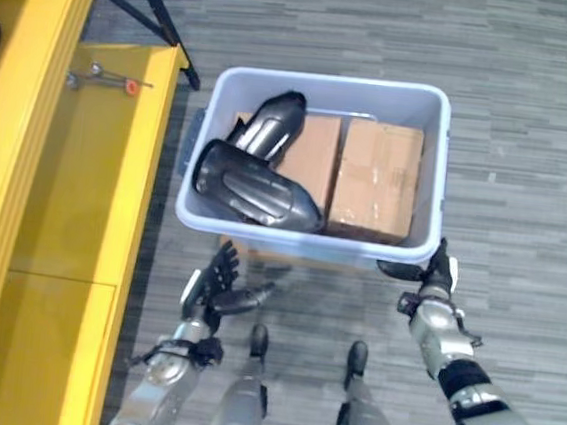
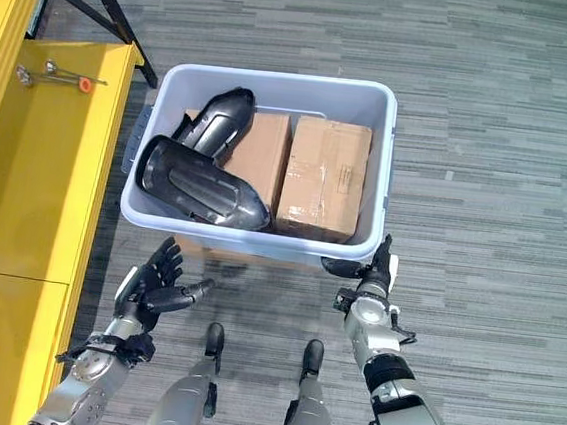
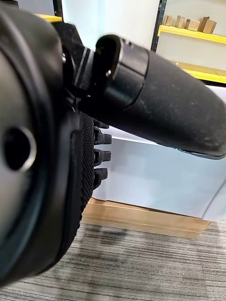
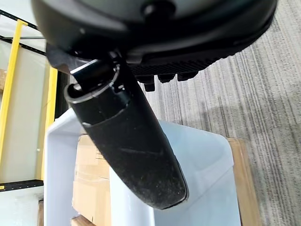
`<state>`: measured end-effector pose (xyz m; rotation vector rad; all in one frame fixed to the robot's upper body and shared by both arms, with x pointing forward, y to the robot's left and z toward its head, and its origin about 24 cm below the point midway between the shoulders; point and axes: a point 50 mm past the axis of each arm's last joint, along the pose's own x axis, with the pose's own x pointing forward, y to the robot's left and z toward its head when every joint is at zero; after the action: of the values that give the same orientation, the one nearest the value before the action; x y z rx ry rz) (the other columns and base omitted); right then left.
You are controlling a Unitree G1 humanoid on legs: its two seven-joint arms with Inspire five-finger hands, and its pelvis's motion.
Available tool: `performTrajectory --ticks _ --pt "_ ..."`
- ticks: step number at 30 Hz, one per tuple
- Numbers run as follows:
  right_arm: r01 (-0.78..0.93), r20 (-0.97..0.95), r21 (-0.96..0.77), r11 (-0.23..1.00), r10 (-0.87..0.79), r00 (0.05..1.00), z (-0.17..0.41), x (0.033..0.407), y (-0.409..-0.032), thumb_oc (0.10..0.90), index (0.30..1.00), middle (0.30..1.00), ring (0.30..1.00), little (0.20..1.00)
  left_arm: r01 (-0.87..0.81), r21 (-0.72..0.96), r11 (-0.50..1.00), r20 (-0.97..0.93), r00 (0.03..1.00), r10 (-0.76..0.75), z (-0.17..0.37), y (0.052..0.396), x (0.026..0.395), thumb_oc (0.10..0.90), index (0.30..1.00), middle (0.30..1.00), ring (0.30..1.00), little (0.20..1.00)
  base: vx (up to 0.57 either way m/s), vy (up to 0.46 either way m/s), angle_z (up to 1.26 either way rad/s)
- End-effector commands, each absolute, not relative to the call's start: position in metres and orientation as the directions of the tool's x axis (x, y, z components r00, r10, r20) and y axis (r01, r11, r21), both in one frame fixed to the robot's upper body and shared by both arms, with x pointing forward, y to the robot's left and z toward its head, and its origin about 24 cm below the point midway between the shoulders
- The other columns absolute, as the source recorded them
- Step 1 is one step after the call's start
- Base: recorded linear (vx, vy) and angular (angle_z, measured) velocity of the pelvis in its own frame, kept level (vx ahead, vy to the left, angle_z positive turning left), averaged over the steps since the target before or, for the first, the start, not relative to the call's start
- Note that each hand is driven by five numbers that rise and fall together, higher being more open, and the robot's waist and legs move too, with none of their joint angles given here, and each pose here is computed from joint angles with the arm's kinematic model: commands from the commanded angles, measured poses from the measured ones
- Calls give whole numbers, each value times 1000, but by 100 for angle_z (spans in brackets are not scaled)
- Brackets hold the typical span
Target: Move parts from the plastic box to the shelf.
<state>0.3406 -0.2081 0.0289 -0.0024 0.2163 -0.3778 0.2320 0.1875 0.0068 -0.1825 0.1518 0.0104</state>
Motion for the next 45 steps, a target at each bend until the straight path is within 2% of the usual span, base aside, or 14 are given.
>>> performTrajectory --ticks 1,8,18,22,27,35,45 --pt "130 250 142 981 -163 955 150 382 -146 900 1000 1000 1000 1000 27 -126 992 -9 1000 -29 38 198 238 900 1000 1000 1000 1000 0 0 0" --pt "164 189 134 977 -188 964 139 386 -152 900 1000 1000 1000 1000 25 -125 992 -10 1000 -26 38 199 238 900 1000 1000 1000 1000 0 0 0" --pt "297 -76 81 951 -291 954 76 379 -182 900 1000 1000 1000 1000 40 -140 989 -15 999 -43 36 194 238 900 1000 1000 1000 1000 0 0 0" --pt "316 -120 72 946 -306 944 63 374 -189 900 1000 1000 1000 1000 42 -136 990 -18 999 -44 35 194 238 900 1000 1000 1000 1000 0 0 0" --pt "352 -238 58 934 -329 914 26 354 -203 900 1000 1000 1000 1000 45 -126 991 -21 999 -48 33 194 238 900 1000 1000 1000 1000 0 0 0" --pt "406 -334 16 914 -377 864 -3 332 -223 900 1000 1000 1000 1000 47 -122 991 -20 999 -49 33 195 238 900 1000 1000 1000 1000 0 0 0" --pt "417 -457 33 908 -358 814 -47 295 -217 900 1000 1000 1000 1000 29 -118 993 -28 999 -33 30 198 237 900 1000 1000 1000 1000 0 0 0"
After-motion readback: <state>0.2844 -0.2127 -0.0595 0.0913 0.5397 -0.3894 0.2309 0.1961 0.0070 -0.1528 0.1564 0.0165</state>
